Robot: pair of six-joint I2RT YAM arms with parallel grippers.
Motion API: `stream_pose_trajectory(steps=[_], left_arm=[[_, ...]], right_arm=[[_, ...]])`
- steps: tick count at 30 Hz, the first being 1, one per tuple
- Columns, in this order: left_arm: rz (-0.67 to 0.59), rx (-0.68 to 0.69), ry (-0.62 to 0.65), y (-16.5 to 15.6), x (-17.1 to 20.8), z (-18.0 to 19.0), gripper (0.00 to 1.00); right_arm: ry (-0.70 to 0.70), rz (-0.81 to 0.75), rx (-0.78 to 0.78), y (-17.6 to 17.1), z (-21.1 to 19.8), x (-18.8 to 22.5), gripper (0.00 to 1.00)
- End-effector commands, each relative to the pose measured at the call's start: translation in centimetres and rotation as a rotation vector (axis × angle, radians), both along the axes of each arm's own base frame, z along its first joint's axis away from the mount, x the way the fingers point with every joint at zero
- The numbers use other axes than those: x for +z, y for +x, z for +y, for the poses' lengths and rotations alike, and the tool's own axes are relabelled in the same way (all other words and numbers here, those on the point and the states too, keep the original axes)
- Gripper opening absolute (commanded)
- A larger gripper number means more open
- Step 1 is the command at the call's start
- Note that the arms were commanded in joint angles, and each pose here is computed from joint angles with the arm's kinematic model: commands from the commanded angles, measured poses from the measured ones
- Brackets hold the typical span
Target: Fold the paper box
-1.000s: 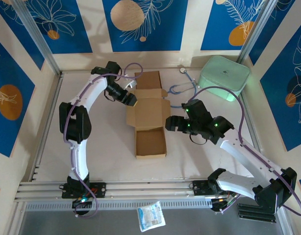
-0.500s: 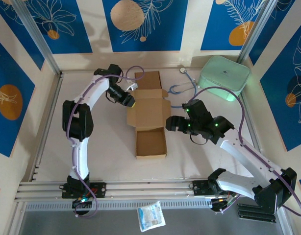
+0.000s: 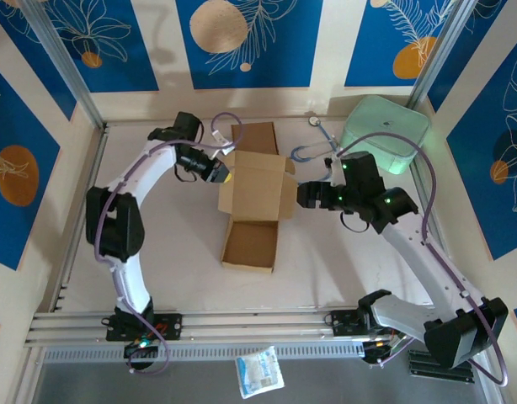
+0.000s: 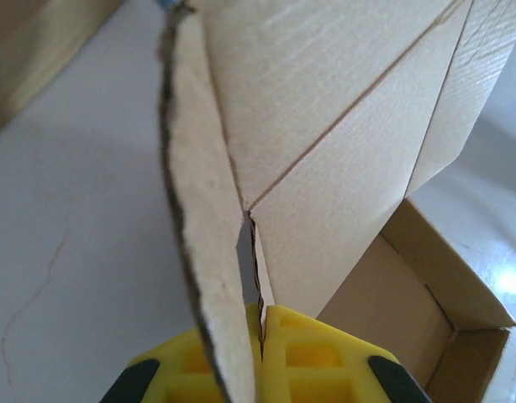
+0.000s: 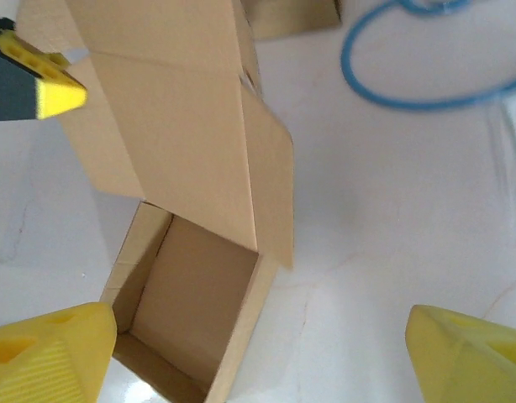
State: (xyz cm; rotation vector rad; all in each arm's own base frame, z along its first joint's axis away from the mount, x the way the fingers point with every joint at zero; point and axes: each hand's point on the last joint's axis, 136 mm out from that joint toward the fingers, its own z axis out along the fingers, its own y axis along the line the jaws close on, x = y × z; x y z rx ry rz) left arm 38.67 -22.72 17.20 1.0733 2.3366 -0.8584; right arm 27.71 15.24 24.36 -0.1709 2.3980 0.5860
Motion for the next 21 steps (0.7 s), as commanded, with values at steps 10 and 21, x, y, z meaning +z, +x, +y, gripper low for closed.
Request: stream_pose_trajectory(steps=[10, 21], left_arm=[[-0.317, -0.09, -0.16, -1.8, 4.0, -0.7, 0.01], [-0.326, -0.103, -0.164, -2.7, 4.5, -0.5, 0.0]], right_arm=[[-0.124, -0.21, 0.535, 0.4, 3.8, 2.5, 0.92], [-0.182, -0.039, 0.519, 3.7, 5.0, -1.6, 0.66]])
